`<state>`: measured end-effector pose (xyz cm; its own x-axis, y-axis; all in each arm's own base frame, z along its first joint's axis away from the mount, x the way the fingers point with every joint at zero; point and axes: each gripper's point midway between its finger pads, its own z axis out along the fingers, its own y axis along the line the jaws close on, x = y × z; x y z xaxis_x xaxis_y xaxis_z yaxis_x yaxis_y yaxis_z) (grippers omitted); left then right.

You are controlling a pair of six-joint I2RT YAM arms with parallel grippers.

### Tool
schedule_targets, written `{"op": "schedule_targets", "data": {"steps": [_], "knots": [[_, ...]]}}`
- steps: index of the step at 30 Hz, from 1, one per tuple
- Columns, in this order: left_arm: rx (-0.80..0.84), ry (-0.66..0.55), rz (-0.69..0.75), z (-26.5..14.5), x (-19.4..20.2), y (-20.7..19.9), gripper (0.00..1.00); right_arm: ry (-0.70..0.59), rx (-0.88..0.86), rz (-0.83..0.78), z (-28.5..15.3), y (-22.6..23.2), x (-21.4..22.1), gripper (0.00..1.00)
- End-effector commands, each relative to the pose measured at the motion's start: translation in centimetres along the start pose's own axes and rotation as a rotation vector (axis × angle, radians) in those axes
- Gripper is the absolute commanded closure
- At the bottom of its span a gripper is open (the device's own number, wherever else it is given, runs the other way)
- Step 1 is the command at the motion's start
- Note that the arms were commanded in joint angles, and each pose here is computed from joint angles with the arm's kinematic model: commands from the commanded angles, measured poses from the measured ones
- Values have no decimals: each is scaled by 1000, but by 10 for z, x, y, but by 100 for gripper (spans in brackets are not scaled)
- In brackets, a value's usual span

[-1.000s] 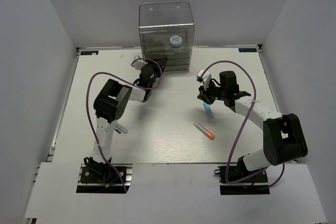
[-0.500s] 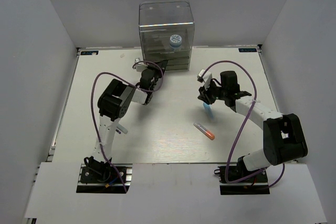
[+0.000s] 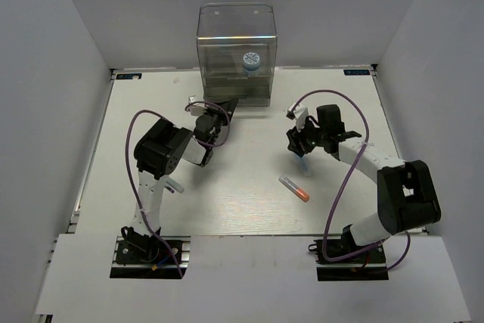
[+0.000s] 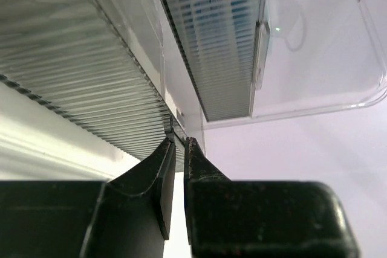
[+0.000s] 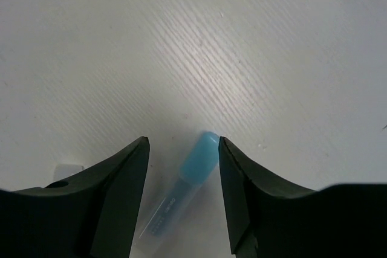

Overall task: Sort the stationery into containers
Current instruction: Open the drawer in the storage box, then pick up the pen from the center of the board.

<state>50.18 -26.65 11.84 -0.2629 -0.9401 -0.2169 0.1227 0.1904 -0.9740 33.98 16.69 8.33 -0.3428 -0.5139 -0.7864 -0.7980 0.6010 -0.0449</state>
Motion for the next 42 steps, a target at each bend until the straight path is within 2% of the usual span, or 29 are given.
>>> {"op": "schedule_targets", "data": {"steps": [1, 6, 11, 12, 13, 15, 16, 18, 22, 23, 26, 27, 28, 31, 35, 36, 42], "knots": [[9, 16, 43, -10, -2, -15, 100, 118, 36, 90, 1, -4, 27, 45], [2, 37, 66, -19, -3, -23, 100, 216, 46, 125, 4, -4, 51, 46], [-47, 51, 96, -30, -3, -13, 100, 305, 66, 161, 7, -8, 68, 48], [-56, 53, 98, -32, -2, -10, 96, 331, 71, 169, 8, -8, 74, 49], [-56, 53, 98, -32, -2, -10, 84, 347, 68, 177, 8, -8, 78, 49], [-56, 53, 98, -32, -2, -10, 77, 364, 65, 190, 8, -7, 81, 50], [-53, 62, 97, -32, -1, -13, 67, 372, 61, 191, 8, -6, 82, 50], [-62, 65, 109, -33, -1, -10, 64, 377, 64, 193, 8, -6, 83, 50], [-48, 71, 126, -35, -1, -16, 45, 394, 62, 194, 7, -6, 86, 52], [-47, 71, 135, -35, -2, -19, 42, 398, 55, 191, 7, -5, 87, 54], [-51, 82, 146, -45, -3, -19, 33, 401, 8, 185, 7, 5, 92, 70], [-49, 82, 164, -45, -4, -22, 31, 396, 1, 181, 7, 6, 91, 76], [-35, 87, 162, -49, -5, -30, 30, 378, -23, 176, 8, 10, 88, 86], [-58, 96, 194, -62, -7, -27, 28, 350, -70, 129, 9, 13, 81, 100], [-81, 115, 221, -85, -10, -24, 27, 266, -130, 43, 11, 12, 52, 100], [-67, 111, 232, -90, -13, -33, 27, 226, -134, -19, 11, 7, 36, 100], [-119, 133, 277, -138, -21, -22, 26, 46, -154, -186, 13, -9, -35, 100]]}}
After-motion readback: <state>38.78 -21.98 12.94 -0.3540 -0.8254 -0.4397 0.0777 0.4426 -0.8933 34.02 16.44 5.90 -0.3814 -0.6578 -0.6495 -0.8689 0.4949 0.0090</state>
